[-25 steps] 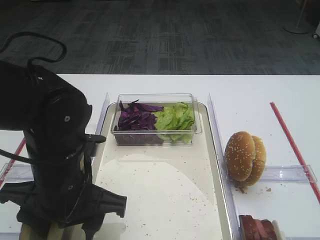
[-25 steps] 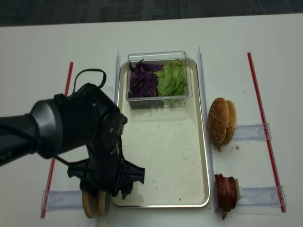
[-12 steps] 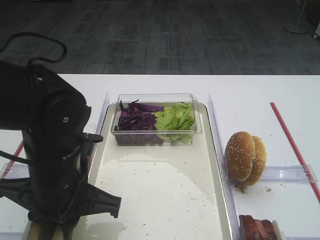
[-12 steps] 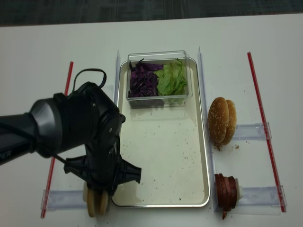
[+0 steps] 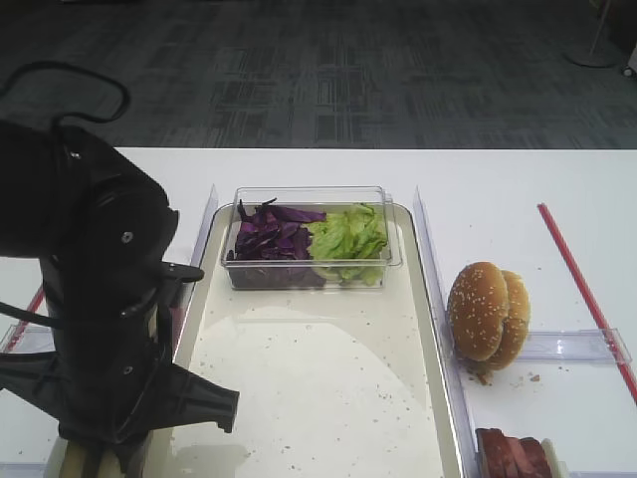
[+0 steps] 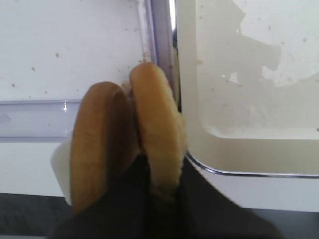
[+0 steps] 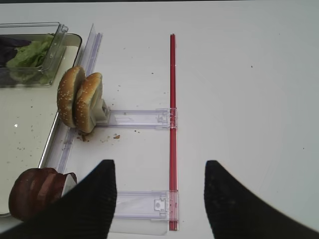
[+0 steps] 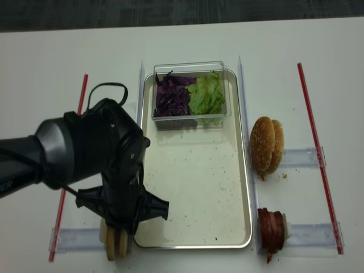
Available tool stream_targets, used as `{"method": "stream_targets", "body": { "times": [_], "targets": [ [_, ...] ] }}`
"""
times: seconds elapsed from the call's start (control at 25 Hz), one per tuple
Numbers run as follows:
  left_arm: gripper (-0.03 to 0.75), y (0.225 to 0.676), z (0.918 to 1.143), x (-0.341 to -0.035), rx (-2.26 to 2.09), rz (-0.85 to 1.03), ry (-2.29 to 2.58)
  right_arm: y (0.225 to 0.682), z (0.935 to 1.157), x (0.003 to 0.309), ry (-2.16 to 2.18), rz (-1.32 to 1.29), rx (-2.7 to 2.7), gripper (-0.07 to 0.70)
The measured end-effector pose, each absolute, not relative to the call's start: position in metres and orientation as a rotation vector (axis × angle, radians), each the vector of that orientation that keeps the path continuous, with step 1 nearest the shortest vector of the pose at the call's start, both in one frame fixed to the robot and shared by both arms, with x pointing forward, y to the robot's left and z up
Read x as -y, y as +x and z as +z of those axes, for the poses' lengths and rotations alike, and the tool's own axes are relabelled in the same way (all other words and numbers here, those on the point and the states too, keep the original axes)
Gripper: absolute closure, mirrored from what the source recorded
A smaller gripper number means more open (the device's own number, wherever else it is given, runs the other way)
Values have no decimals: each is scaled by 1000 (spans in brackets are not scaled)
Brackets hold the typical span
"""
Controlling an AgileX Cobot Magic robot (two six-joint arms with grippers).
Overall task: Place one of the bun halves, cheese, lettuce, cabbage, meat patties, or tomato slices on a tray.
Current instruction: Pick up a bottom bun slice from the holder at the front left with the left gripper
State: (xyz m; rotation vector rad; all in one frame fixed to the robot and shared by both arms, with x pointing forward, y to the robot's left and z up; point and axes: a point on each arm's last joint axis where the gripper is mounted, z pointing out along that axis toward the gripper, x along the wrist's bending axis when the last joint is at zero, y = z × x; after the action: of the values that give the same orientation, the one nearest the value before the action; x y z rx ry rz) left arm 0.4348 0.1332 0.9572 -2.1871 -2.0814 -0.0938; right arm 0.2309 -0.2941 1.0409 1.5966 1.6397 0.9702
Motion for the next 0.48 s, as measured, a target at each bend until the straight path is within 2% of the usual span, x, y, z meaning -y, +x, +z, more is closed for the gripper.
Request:
{"method": "stream_targets", "body": {
  "times": [0.48],
  "targets": [
    [685,428,997,-138,2197,-107,-2288,231,1041,294,1597,970,-1640,204]
  ]
}}
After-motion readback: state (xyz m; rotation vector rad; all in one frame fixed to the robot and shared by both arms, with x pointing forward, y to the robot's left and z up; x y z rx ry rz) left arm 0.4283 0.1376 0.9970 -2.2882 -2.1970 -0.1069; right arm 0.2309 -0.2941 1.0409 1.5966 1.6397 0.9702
